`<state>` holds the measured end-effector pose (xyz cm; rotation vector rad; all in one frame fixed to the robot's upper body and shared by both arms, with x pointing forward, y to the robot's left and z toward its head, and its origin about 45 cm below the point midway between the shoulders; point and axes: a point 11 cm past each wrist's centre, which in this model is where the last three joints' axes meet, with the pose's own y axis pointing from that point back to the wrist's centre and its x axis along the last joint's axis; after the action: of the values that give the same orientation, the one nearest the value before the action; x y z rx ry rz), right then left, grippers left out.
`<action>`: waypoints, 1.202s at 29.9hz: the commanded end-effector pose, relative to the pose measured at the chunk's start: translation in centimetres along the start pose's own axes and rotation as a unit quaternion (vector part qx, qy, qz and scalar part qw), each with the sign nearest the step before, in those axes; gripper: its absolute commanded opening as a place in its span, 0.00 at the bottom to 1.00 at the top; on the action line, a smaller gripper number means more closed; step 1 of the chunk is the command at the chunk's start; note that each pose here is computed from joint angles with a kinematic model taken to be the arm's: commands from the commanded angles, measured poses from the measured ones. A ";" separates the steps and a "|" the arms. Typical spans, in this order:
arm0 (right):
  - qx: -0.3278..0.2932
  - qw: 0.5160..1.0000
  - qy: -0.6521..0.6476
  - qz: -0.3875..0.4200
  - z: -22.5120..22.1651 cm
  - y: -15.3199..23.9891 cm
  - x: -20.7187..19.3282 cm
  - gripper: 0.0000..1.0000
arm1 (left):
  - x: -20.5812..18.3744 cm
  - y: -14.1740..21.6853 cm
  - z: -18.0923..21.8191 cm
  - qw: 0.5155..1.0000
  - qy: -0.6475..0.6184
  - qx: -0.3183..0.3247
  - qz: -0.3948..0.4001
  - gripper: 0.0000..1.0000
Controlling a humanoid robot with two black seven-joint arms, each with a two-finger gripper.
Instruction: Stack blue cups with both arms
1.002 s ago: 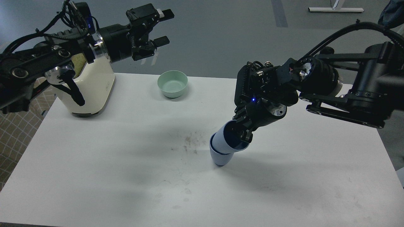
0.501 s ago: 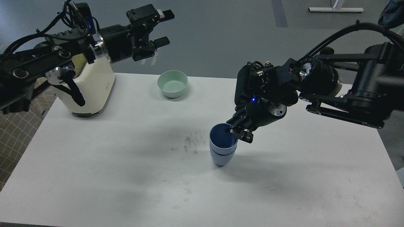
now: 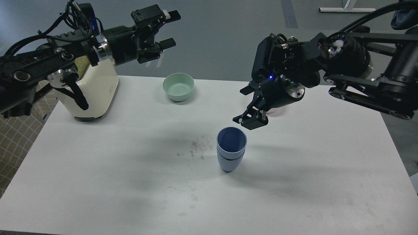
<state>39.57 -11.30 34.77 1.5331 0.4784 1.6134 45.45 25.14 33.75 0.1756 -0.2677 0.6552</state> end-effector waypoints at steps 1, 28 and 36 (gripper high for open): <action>-0.037 0.997 -0.021 0.068 2.3 3.8 2.2 1.00 | 0.0 0.0 -0.1 1.000 -0.001 0.000 0.002 0.98; -0.002 0.626 -0.629 0.461 14.6 6.2 -12.1 1.00 | 1.6 -0.7 -6.5 0.967 0.135 -0.071 0.204 0.98; 0.068 0.451 -0.721 0.522 13.5 2.5 -14.5 1.00 | -1.3 -1.3 -9.1 0.962 0.182 -0.069 0.192 0.98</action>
<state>50.39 -27.35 31.30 2.7691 -1.5061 0.3152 47.76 26.17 26.36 -0.1401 -0.0305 1.0452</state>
